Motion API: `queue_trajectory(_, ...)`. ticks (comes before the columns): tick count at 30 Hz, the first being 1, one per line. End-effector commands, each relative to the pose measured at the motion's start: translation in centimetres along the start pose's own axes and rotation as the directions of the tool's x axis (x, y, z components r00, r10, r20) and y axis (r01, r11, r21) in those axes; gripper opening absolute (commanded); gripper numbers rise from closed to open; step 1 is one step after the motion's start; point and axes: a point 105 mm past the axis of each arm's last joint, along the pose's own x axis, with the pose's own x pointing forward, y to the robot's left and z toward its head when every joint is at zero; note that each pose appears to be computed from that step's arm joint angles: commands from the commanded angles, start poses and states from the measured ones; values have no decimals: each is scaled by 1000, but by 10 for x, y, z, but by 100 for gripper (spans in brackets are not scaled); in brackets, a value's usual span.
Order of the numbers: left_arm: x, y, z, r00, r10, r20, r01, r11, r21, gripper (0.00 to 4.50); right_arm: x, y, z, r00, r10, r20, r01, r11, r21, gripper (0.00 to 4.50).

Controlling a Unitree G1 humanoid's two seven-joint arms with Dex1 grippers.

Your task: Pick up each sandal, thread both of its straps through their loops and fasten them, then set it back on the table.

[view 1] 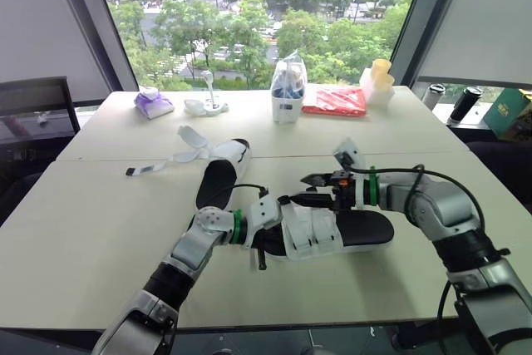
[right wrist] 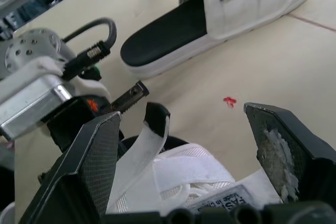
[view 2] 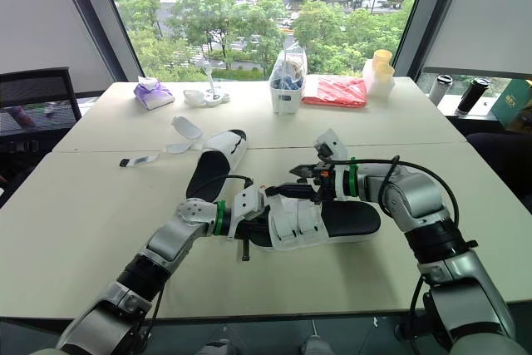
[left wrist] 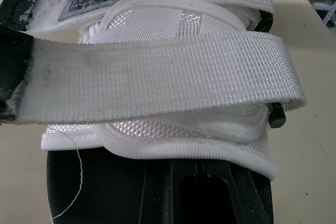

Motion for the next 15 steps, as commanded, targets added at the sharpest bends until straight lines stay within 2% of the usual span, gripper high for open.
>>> queue_trajectory(1,2,-12,-37,993,-22,-119,11,996,-90,0,5,-1,13,998,57,2,-57,998,-32,407)
queue_trajectory(8,0,-12,-39,993,-4,-118,-8,995,-102,0,17,5,6,984,171,-46,-170,985,27,407)
queue_trajectory(11,-1,-12,-39,993,3,-119,-15,995,-101,0,20,4,4,983,173,-58,-172,985,21,322)
queue_trajectory(15,-2,-13,-39,993,9,-119,-22,994,-104,0,20,5,7,983,180,-42,-179,983,27,114)
